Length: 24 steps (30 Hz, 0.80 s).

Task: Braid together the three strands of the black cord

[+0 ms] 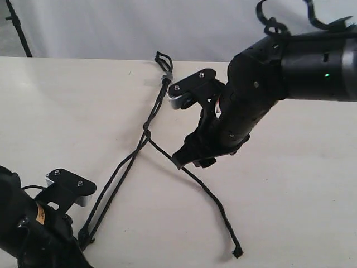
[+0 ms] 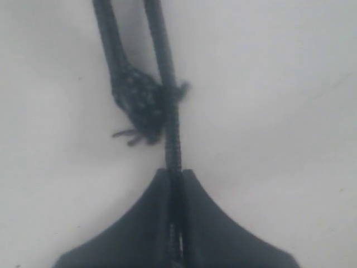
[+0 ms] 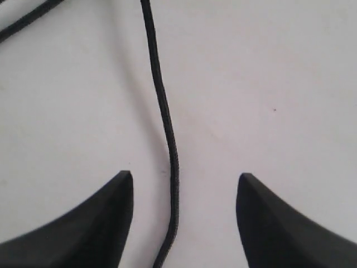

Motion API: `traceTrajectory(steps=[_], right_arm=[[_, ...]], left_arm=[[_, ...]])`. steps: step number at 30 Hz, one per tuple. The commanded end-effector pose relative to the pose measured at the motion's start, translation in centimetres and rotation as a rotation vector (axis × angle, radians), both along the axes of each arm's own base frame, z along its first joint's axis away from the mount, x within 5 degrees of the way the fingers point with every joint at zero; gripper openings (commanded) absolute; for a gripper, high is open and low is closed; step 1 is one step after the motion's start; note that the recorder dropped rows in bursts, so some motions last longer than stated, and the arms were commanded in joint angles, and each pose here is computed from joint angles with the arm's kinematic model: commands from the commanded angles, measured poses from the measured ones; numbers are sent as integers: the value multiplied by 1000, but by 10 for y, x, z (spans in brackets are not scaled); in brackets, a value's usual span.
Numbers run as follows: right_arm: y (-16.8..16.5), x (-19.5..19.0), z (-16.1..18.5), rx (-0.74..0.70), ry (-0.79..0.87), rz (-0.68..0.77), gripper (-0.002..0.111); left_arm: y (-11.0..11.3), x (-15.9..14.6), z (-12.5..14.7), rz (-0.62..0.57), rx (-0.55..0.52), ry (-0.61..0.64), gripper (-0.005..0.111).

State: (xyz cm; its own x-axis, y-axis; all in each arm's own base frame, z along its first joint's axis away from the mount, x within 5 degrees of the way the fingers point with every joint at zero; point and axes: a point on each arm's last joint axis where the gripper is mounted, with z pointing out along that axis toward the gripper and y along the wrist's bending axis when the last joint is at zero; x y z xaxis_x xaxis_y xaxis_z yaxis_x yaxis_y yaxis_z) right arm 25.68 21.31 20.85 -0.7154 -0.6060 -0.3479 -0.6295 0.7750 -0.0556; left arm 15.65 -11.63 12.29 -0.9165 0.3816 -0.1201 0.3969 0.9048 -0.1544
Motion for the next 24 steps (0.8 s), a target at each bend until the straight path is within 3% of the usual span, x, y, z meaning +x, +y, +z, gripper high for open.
traceTrajectory(steps=[1,5,11,18,24], right_arm=[[-2,1,12,29,-40,2,53],[-1,0,6,34,-15,-10,53],[4,-2,5,72,17,16,53],[9,-6,5,127,60,33,53],[18,-16,3,231,124,146,53]], left_arm=[[1,-5,-1,-40,16,38,0],[2,-6,12,-46,-15,-10,0],[0,-1,57,-77,-107,-195,0],[8,7,72,-239,-10,-389,0],[10,16,75,-337,50,-515,0]])
